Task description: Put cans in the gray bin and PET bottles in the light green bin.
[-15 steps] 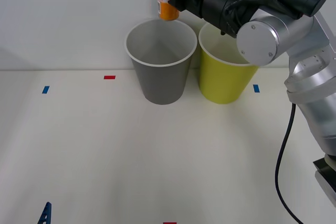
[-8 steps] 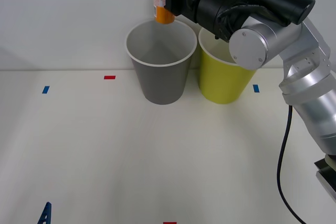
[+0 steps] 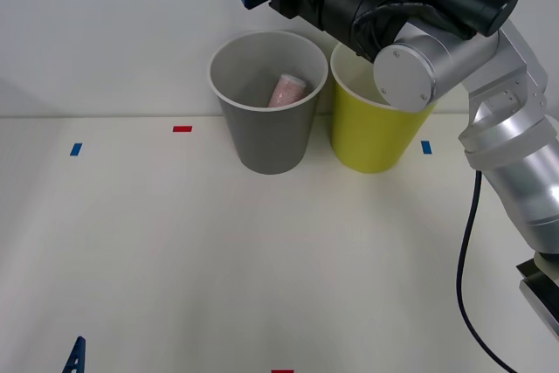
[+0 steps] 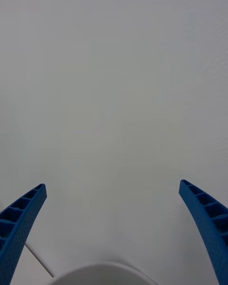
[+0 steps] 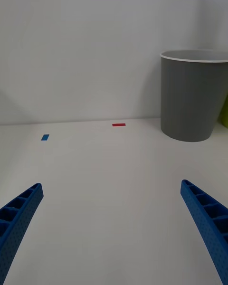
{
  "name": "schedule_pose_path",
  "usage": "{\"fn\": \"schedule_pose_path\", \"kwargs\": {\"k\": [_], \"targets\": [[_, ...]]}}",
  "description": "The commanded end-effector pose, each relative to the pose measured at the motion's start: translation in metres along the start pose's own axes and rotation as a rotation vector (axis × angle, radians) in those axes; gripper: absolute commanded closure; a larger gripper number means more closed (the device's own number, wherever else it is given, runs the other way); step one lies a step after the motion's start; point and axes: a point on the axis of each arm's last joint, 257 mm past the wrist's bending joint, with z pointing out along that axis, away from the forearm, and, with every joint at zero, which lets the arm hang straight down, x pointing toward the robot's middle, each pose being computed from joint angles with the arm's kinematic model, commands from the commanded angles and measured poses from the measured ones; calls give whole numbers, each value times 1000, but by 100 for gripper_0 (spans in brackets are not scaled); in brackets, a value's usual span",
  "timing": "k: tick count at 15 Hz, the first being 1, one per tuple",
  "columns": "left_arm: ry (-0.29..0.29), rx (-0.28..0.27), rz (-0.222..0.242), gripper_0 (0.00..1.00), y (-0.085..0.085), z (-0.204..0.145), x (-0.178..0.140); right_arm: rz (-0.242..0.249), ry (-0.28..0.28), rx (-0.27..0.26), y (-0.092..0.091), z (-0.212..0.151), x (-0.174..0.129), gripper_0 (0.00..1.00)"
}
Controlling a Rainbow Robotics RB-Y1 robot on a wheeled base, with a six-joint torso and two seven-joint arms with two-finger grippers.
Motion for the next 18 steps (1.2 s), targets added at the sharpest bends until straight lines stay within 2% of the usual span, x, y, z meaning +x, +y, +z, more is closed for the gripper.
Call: {"fn": "schedule_pose_path", "kwargs": {"k": [1, 3, 4, 5, 10, 14, 18], "targets": [[0, 0, 0, 0, 0, 0, 0, -10, -2, 0, 0, 0, -2, 0], [0, 0, 0, 0, 0, 0, 0, -17, 1, 3, -2, -1, 0, 0], [0, 0, 0, 0, 0, 0, 0, -29, -6, 18, -9, -4, -3, 0], [0, 0, 0, 0, 0, 0, 0, -33, -21, 55, -23, -14, -6, 0], [0, 0, 0, 0, 0, 0, 0, 3, -72, 154, -60, -78, -7, 0], [0, 0, 0, 0, 0, 0, 0, 13, -66, 186, -68, -118, 3, 0], [0, 0, 0, 0, 0, 0, 0, 20, -60, 227, -69, -168, 16, 0]]}}
